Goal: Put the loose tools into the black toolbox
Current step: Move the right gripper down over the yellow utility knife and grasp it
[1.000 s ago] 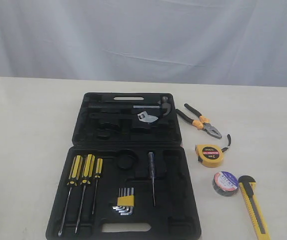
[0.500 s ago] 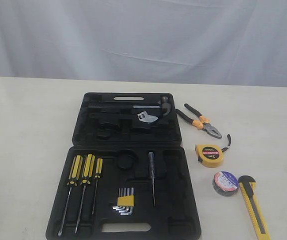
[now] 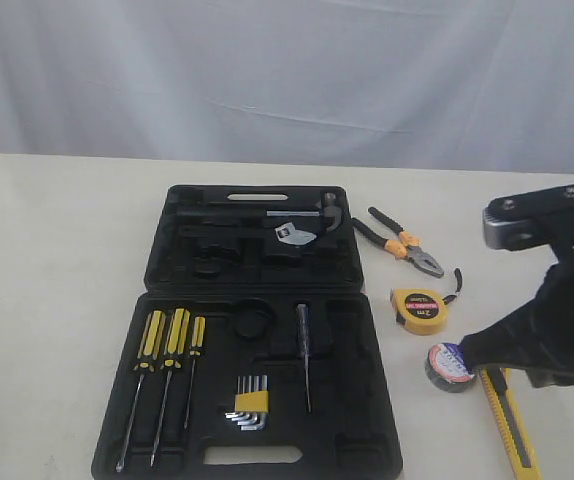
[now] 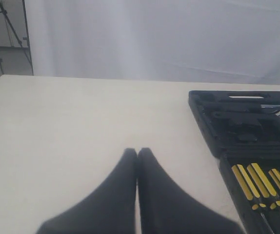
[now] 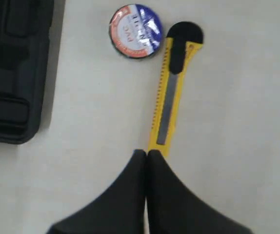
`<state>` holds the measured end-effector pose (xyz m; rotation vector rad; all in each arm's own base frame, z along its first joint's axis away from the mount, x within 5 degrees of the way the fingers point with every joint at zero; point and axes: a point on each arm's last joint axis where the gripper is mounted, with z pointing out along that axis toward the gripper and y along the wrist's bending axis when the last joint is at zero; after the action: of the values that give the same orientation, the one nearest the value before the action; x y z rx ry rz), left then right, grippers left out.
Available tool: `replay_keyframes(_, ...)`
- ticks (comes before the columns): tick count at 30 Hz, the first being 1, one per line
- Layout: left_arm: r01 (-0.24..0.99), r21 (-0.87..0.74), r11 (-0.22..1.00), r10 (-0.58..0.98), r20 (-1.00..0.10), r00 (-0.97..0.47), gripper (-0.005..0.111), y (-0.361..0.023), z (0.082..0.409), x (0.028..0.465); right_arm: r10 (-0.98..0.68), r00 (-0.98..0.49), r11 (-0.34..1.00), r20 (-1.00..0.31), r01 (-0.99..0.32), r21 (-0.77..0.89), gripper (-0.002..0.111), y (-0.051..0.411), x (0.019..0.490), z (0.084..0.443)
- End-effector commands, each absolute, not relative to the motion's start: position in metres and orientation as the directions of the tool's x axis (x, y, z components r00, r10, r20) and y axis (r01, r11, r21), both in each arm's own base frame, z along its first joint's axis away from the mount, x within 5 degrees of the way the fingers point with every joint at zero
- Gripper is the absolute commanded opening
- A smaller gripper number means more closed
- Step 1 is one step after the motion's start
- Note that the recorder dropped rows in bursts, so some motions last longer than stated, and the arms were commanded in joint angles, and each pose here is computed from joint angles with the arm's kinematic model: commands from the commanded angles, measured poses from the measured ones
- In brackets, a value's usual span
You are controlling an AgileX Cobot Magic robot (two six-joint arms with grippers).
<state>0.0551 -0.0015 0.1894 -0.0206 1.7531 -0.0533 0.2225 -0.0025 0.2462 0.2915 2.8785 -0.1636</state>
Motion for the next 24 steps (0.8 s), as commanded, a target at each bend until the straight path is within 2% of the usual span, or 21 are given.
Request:
replay_keyframes(1, 0.018, -0.051, 0.999, -0.047, -0.982, -0.182, 0.0, -0.002, 0.189, 0.055, 0.22, -0.949, 0.975, -0.226, 0.214, 0.052, -0.001, -0.009, 0.241, 0.229)
replay_keyframes(3, 0.018, -0.051, 0.999, -0.047, -0.982, -0.182, 0.0, -0.002, 0.189, 0.055, 0.24, -0.947, 0.97, -0.213, 0.227, 0.083, -0.001, -0.018, 0.244, 0.223)
replay_keyframes(8, 0.018, -0.051, 0.999, -0.047, -0.982, -0.182, 0.0, -0.002, 0.189, 0.055, 0.297, -0.941, 0.954, -0.16, 0.3, 0.01, -0.001, -0.051, 0.237, 0.203)
replay_keyframes(20, 0.018, -0.051, 0.999, -0.047, -0.982, -0.182, 0.0, -0.002, 0.189, 0.055, 0.253, -0.935, 0.964, -0.249, 0.266, -0.018, 0.0, -0.056, 0.239, 0.194)
replay_keyframes(22, 0.018, -0.051, 0.999, -0.047, -0.982, -0.182, 0.0, -0.002, 0.189, 0.055, 0.249, -0.936, 0.965, -0.249, 0.263, -0.022, 0.007, -0.056, 0.239, 0.194)
replay_keyframes(24, 0.018, -0.051, 0.999, -0.047, -0.982, -0.182, 0.0, -0.002, 0.189, 0.055, 0.249, -0.936, 0.965, -0.249, 0.263, -0.022, 0.021, -0.056, 0.239, 0.194)
